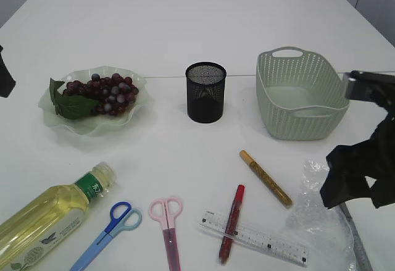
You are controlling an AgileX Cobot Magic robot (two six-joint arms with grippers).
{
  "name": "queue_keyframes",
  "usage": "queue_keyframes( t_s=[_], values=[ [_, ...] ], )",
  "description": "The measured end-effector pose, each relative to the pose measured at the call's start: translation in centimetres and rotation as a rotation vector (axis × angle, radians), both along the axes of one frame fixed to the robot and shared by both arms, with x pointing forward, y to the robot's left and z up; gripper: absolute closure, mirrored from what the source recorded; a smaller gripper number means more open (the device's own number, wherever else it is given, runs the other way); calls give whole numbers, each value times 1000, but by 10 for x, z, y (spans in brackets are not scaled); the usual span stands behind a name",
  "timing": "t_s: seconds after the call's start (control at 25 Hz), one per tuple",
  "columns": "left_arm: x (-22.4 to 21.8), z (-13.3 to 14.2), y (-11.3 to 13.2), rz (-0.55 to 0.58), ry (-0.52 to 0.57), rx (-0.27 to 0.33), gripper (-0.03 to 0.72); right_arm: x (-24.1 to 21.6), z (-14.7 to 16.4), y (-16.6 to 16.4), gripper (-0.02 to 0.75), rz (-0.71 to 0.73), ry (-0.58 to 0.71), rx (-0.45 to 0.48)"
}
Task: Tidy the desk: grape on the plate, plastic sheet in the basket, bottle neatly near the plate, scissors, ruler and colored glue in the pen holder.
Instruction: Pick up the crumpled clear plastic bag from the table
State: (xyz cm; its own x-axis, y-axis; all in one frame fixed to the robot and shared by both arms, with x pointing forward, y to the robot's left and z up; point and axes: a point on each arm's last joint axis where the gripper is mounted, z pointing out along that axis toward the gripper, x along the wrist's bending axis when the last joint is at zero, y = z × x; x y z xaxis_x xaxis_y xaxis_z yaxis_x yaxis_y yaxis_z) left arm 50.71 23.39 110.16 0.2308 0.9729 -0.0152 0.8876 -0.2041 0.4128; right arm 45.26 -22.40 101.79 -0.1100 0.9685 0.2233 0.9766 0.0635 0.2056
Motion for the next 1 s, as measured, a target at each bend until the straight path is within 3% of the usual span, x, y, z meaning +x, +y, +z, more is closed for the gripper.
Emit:
queue_keyframes(
  t_s=[0.44, 0.68, 0.8, 1.0],
  values=[
    [-9, 5, 1, -1, -8, -17, 200, 37, -66, 7, 174, -11, 115, -72],
    [-10, 0, 1, -1, 6, -18, 200, 46, -91, 13, 194, 15, 164, -56],
    [-9, 1, 1, 0, -5, -21, 200, 47, -99, 14, 303, 15, 191, -48],
    [-8, 1, 0, 0, -11, -22, 201, 47, -101, 15, 615, 14, 197, -36]
  ],
)
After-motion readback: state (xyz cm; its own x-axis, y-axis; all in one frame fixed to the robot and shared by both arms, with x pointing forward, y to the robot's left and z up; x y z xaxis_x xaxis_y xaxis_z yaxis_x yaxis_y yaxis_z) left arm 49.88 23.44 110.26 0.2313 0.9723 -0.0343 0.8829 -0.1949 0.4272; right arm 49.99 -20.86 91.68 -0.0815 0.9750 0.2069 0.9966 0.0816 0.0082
